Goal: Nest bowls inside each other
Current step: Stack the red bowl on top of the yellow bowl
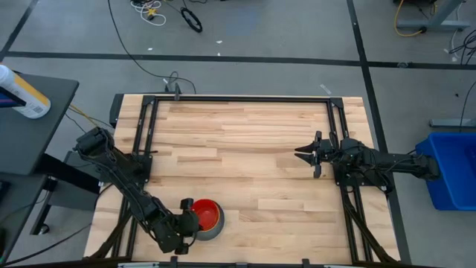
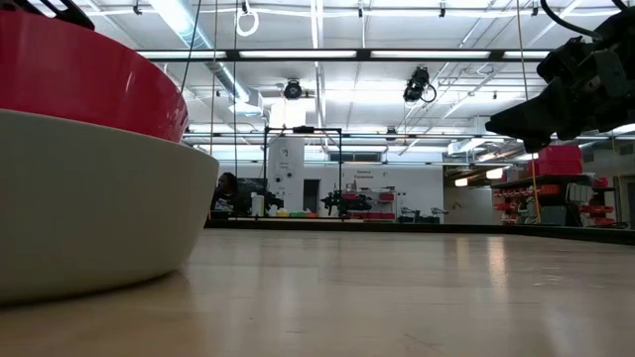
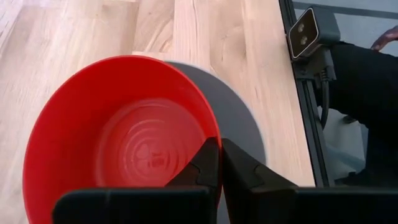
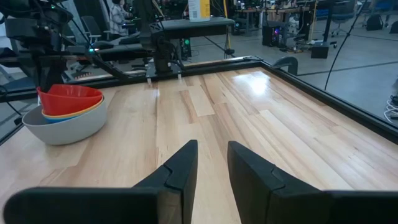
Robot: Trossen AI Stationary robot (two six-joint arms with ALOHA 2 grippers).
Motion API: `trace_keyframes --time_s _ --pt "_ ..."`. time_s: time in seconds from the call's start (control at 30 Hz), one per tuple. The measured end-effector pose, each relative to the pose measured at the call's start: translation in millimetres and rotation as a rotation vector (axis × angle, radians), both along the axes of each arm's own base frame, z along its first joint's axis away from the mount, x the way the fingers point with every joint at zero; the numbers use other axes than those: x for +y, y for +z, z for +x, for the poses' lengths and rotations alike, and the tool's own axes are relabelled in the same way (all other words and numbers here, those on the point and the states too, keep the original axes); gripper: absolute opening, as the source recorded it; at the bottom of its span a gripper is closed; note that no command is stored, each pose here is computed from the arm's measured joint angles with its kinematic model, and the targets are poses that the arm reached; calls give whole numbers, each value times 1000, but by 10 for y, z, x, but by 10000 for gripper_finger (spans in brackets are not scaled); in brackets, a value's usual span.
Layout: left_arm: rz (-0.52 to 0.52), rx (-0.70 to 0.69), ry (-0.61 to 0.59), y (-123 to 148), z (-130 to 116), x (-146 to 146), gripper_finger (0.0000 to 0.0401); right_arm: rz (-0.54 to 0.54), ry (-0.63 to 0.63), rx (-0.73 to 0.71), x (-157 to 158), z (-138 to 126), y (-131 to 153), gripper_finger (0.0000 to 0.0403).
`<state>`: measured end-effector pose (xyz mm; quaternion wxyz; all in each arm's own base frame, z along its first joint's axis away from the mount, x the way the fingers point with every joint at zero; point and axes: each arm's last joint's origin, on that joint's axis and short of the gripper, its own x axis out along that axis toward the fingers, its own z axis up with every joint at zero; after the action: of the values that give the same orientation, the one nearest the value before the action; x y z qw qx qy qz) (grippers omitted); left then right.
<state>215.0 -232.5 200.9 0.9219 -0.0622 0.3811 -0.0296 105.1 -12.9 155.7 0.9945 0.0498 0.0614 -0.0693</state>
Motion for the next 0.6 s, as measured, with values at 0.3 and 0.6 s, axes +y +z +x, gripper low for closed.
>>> trace_keyframes --time_s 0.3,0.6 --pt "10 17 1 -63 26 -3 6 0 0 0 0 0 0 95" --pt "27 32 -7 -133 56 -12 17 0 0 0 0 0 0 95"
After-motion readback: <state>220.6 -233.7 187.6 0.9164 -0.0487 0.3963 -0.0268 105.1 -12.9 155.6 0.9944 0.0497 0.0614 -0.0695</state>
